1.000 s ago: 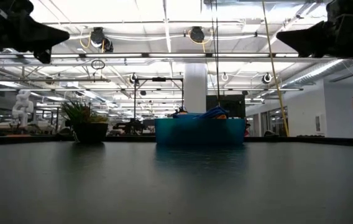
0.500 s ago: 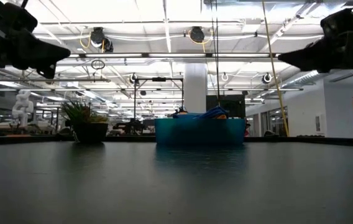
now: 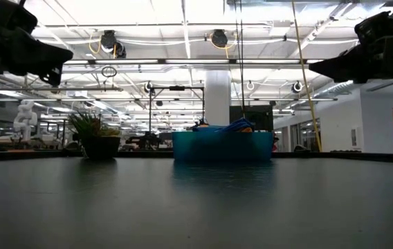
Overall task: Fold microfiber towels
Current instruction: Return to Home Position
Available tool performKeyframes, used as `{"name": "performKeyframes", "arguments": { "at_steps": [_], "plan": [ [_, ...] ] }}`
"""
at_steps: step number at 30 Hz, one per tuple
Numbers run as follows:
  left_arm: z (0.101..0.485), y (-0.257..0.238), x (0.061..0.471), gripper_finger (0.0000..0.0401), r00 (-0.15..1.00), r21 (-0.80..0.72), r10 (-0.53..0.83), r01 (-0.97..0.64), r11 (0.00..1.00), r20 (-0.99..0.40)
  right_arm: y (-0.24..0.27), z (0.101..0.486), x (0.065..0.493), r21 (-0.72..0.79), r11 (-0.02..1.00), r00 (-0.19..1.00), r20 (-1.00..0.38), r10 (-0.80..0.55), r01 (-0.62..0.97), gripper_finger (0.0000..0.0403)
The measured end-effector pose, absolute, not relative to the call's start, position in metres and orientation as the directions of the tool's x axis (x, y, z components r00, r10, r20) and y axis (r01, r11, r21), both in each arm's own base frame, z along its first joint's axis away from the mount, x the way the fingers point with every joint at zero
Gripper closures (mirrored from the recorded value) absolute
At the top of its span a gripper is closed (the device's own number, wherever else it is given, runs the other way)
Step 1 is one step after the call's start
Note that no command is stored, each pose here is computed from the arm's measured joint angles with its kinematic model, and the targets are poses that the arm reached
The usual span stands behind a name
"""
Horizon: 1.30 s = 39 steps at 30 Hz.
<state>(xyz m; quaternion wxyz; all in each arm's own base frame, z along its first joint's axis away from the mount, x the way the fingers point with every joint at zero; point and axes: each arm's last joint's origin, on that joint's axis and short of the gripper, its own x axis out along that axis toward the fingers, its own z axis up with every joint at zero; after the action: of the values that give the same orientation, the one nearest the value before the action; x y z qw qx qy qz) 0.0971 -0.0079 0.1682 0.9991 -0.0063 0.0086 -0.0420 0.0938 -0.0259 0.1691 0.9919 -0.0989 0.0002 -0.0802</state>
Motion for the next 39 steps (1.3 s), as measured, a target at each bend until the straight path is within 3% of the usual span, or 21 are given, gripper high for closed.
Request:
{"name": "performKeyframes", "arguments": {
  "at_steps": [15,32,39],
  "plan": [
    [0.1687,-0.0090,0.0971,0.0369,0.996,-0.002,-0.091,0.091,0.996,-0.010,-0.0259,0.1709,0.0938,-0.171,0.972,0.987,0.034,-0.158,0.162,0.0385],
    [0.1696,-0.0089,0.0972,0.0398,0.996,-0.007,-0.090,0.090,0.996,0.002,-0.0259,0.1712,0.0938,-0.173,0.972,0.987,0.036,-0.157,0.161,0.0385],
    [0.1697,-0.0090,0.0972,0.0375,0.996,-0.006,-0.091,0.091,0.996,0.003,-0.0259,0.1712,0.0938,-0.173,0.972,0.987,0.037,-0.157,0.161,0.0385]
  ]
}}
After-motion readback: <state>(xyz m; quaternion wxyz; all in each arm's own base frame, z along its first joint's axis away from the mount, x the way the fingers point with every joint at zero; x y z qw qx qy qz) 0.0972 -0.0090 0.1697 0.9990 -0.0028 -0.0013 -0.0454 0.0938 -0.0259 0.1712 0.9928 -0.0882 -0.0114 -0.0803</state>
